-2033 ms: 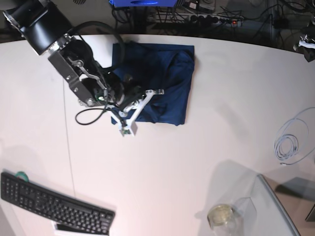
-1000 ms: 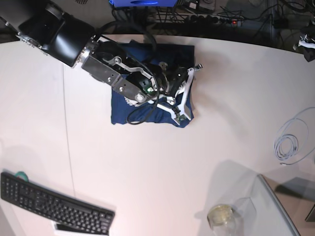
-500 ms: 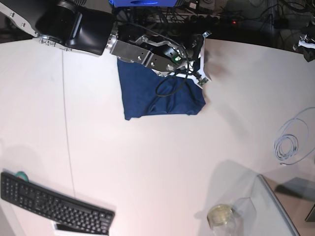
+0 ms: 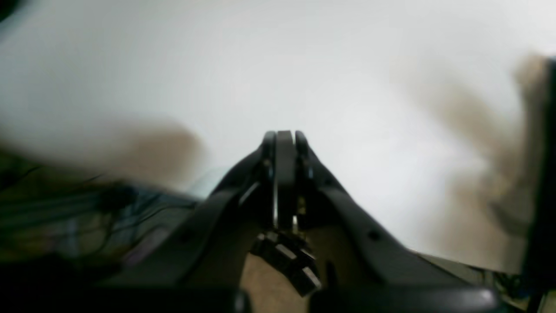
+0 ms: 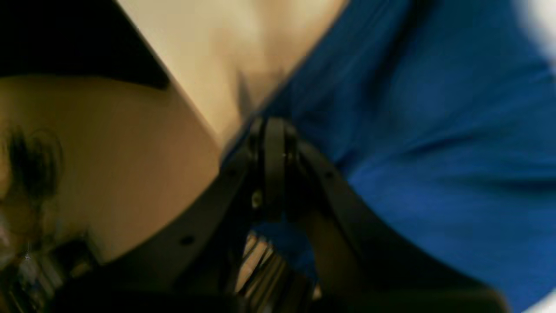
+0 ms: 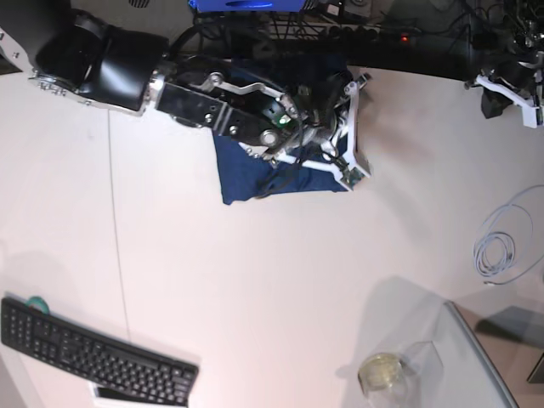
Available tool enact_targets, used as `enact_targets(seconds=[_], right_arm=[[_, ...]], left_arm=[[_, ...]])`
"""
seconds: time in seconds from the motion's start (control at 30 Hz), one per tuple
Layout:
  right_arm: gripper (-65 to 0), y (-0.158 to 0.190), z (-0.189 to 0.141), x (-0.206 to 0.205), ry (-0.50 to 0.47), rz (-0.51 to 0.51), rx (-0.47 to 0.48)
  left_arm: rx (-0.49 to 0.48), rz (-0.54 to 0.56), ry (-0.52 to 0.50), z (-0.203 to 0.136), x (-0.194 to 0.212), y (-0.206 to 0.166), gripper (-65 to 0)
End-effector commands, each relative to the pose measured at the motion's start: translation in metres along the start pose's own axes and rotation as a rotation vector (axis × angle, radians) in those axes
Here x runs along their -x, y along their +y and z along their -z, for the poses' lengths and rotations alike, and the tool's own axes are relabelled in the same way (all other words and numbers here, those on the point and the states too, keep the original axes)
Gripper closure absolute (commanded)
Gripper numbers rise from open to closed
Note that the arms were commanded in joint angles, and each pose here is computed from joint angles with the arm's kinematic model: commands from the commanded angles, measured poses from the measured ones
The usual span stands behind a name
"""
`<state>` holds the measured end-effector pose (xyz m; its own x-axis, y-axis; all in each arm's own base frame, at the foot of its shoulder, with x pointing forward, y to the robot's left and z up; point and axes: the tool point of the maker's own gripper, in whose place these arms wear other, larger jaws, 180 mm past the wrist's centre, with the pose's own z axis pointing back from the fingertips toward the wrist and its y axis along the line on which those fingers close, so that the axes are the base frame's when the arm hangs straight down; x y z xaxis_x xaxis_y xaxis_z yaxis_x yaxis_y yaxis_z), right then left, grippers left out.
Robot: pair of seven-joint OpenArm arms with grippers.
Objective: Layout the t-shirt on the table in an organized manner, then fold the t-shirt properly
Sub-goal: 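Press and tuck the folded stack with the right gripper, then grasp the folded stack edge with the left gripper and drag it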
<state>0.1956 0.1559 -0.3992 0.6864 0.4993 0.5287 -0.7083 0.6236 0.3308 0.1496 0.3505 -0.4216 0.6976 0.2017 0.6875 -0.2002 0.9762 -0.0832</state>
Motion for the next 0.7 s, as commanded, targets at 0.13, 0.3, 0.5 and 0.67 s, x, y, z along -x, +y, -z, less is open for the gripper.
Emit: enact_targets(seconds=[0.13,0.3,0.5,0.67], right_arm=[[0.0,-0.062,-0.059,-0.026,-0.173,0.235,0.069],[0.0,-0.161,-0.113,0.0,-0.284,0.495,0.266],[0.0,-0.225,-0.157,0.057,-0.276,0.627,0.45],[0.0,-0.232,-0.162,0.088,-0.241,0.685,0.487]], left_arm=[[0.137,0.102,-0.023,0.002,-0.01,-0.057,0.0],[0.289,0.181,0.004,0.0,-0.003,-0.118,0.0],[0.339,0.165,0.074,-0.001,0.013,-0.148,-40.8],[0.533,0.114,0.069,-0.002,0.023,-0.185,-62.2]])
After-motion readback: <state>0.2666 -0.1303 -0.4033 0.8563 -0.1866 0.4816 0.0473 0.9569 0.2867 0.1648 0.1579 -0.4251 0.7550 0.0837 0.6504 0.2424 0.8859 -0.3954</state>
